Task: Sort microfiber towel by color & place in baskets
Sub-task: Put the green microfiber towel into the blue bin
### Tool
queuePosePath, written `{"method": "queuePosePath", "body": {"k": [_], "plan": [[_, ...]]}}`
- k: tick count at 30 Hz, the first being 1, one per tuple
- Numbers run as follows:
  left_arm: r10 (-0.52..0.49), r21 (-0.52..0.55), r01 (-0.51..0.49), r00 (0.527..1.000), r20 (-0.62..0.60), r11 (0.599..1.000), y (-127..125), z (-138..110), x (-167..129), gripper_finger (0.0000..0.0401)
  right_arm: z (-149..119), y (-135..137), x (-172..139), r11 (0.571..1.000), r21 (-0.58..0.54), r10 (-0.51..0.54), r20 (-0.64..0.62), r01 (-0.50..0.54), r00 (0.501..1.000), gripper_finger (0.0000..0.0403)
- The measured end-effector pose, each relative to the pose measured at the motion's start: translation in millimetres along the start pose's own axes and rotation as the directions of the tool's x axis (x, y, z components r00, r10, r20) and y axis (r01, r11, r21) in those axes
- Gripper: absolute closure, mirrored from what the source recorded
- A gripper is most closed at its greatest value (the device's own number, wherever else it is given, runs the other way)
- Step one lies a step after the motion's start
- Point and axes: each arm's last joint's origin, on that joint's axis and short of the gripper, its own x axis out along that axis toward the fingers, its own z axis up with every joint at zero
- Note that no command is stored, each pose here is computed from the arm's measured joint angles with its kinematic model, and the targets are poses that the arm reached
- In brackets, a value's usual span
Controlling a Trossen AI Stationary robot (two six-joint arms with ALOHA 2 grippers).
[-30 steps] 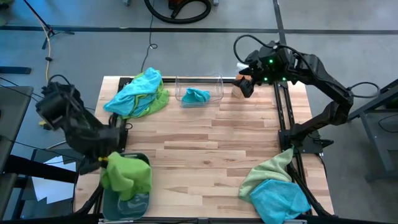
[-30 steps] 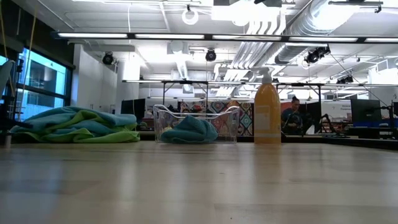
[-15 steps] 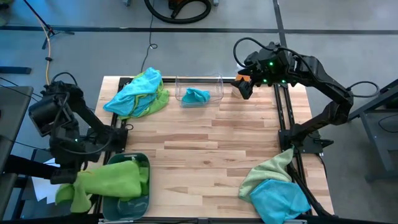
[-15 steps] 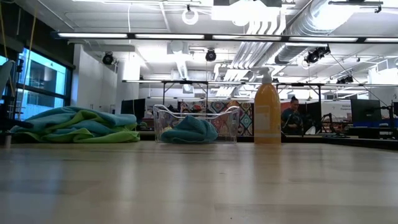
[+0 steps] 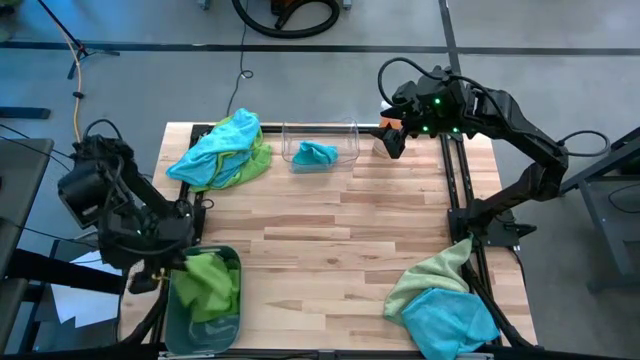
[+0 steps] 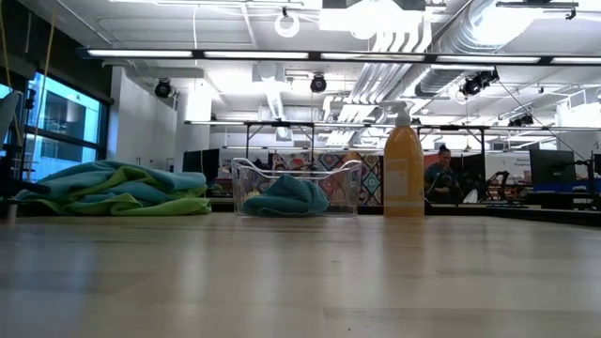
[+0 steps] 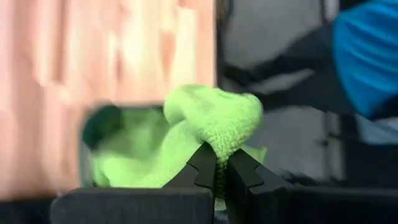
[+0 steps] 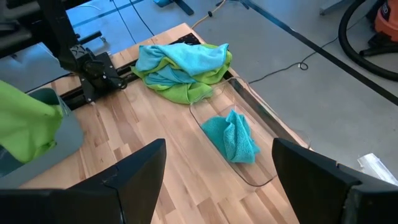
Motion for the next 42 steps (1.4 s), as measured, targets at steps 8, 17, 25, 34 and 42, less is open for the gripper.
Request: {"method": "queuePosePath", "body": {"k": [8, 17, 25, 34, 42], "plan": [[0.019, 0.039, -0.018, 0.999, -0.031, 0.999, -13.5, -15.0, 66.2, 0.0401, 0.0, -0.1, 0.0, 1.0, 0.005, -0.005, 0.001, 0.005, 1.0, 0.0111], [0.114, -0.026, -0.12, 0.979, -0.169, 0.992, -6.8, -61.6, 135.3, 0.0401, 0.0, -0.4, 0.0, 0.999, 0.029, -0.013, 0.002, 0.013, 1.0, 0.0111], [0.247, -0.139, -0.294, 0.928, -0.28, 0.946, 15.2, -82.0, 159.7, 0.0401, 0.1, -0.4, 0.2, 1.0, 0.028, -0.014, 0.002, 0.014, 1.0, 0.0111], [0.326, -0.132, -0.373, 0.902, -0.284, 0.918, 30.1, -88.2, 191.2, 0.0401, 0.9, 0.2, 10.1, 0.999, 0.009, -0.044, -0.01, 0.044, 0.999, 0.0111], [0.357, -0.004, -0.374, 0.888, -0.288, 0.927, 25.8, -101.8, 243.9, 0.0401, 0.6, 3.0, 32.8, 0.998, -0.037, -0.051, -0.063, 0.048, 0.997, 0.0111]]}}
